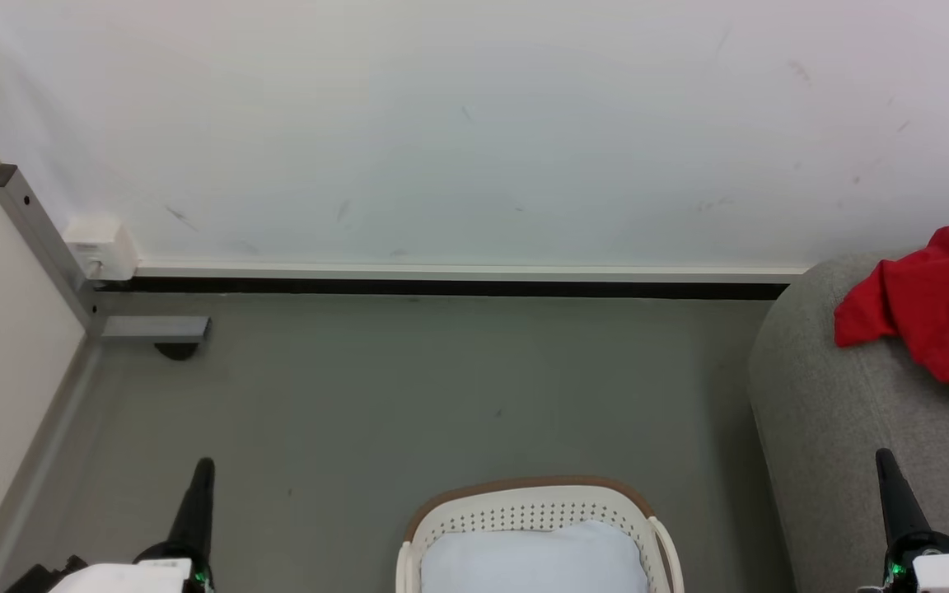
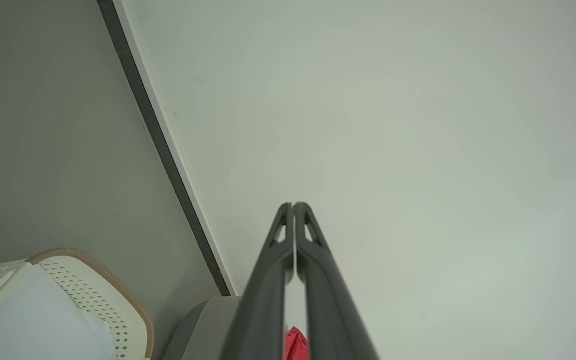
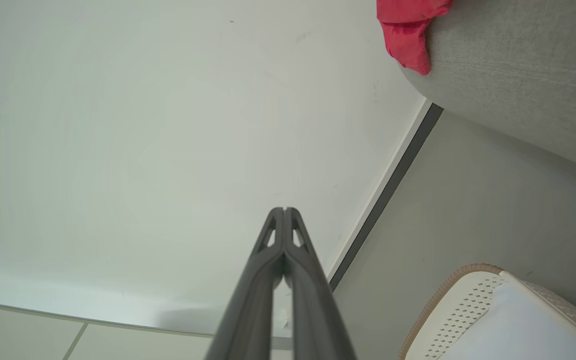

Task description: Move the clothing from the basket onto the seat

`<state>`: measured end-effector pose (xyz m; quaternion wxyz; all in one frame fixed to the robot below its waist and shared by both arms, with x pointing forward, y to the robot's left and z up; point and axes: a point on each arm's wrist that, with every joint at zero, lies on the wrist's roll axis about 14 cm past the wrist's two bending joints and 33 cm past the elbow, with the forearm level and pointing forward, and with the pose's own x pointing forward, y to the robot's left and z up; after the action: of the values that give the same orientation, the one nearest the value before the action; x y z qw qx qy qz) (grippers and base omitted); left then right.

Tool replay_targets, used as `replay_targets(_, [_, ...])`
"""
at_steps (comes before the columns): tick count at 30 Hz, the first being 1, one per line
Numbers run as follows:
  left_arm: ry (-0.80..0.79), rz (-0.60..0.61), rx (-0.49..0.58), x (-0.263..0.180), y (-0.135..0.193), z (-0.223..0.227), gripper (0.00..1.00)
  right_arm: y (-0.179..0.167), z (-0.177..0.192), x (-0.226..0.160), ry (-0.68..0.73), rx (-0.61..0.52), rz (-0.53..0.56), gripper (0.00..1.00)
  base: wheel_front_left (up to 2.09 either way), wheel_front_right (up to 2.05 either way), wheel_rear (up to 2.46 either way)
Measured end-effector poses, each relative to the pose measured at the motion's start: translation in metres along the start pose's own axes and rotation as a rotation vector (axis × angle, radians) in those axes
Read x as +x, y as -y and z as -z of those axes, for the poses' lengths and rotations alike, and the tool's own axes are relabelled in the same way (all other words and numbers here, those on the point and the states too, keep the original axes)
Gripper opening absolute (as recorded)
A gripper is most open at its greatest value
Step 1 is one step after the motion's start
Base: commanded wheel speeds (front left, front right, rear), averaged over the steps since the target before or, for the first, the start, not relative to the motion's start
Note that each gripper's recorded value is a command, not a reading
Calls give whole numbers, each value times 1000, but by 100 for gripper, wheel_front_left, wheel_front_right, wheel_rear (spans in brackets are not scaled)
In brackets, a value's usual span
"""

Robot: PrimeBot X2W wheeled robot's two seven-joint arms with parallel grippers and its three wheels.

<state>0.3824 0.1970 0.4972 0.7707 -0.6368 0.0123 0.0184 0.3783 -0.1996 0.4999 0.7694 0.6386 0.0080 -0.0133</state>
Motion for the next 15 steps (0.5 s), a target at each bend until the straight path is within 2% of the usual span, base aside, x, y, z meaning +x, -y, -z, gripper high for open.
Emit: replay_targets(15, [-8, 16, -111, 3, 4, -1, 0, -3, -1, 6, -3, 100, -13, 0, 0, 0, 0])
